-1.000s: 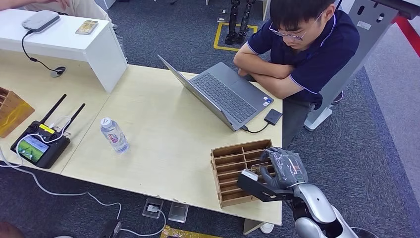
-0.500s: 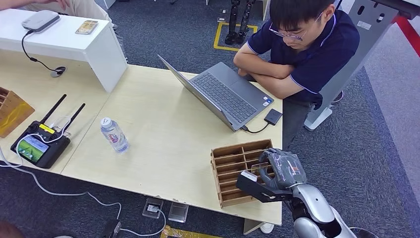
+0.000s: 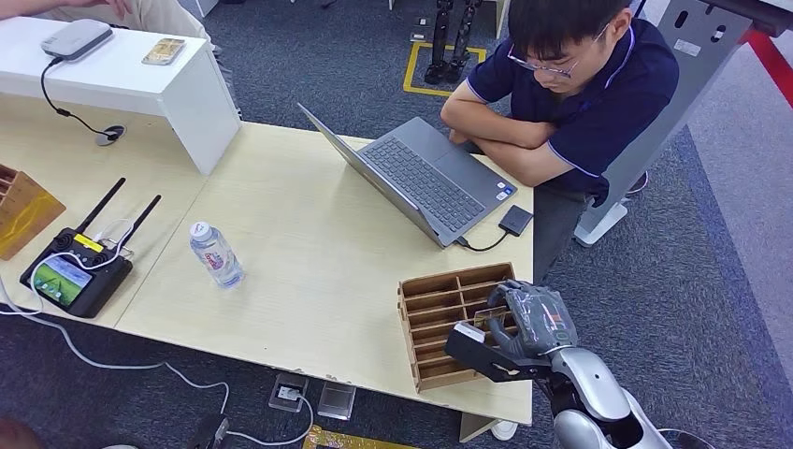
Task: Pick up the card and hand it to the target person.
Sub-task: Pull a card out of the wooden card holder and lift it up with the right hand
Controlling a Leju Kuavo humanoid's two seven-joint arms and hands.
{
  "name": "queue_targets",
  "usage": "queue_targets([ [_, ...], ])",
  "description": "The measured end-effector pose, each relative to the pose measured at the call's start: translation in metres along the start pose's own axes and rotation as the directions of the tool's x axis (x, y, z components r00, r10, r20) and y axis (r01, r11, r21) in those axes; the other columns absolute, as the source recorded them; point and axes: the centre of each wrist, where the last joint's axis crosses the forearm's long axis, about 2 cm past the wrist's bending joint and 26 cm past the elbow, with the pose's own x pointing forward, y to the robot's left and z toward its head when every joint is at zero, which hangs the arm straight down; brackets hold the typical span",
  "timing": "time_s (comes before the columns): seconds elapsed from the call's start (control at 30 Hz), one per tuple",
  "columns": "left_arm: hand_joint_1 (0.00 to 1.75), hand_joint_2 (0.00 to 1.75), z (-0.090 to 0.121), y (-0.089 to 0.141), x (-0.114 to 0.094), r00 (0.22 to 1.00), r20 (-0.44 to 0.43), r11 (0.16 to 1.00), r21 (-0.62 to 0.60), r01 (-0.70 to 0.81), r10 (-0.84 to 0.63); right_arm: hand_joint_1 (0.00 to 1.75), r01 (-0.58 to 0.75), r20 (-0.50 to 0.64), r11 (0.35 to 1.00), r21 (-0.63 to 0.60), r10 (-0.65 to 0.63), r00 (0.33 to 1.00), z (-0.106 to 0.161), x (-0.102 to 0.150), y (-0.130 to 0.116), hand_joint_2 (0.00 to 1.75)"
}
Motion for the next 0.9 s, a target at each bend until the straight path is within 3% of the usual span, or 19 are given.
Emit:
queue_targets([
  [0.33,0.00,0.00,0.0000,0.0000,0.0000,1.000,0.002,1.000,-0.001,0.000,0.000,1.09,0.000,0.001,1.000,0.005,0.000,1.000,0.0006,0.0000,0.0010,1.75],
  [0.5,0.00,0.00,0.0000,0.0000,0.0000,1.000,0.002,1.000,-0.001,0.000,0.000,1.31,0.001,0.001,1.000,0.006,-0.001,1.000,0.0008,0.0000,0.0013,1.75],
  [0.87,0.00,0.00,0.0000,0.0000,0.0000,1.000,0.001,1.000,-0.002,0.000,0.000,1.49,0.002,0.004,1.000,0.007,-0.002,1.000,0.0011,0.0002,0.0014,1.75],
  [0.9,0.00,0.44,0.0000,-0.0001,0.0000,1.000,0.001,1.000,-0.003,0.000,0.000,1.50,0.002,0.005,1.000,0.007,-0.002,1.000,0.0012,0.0003,0.0014,1.75],
])
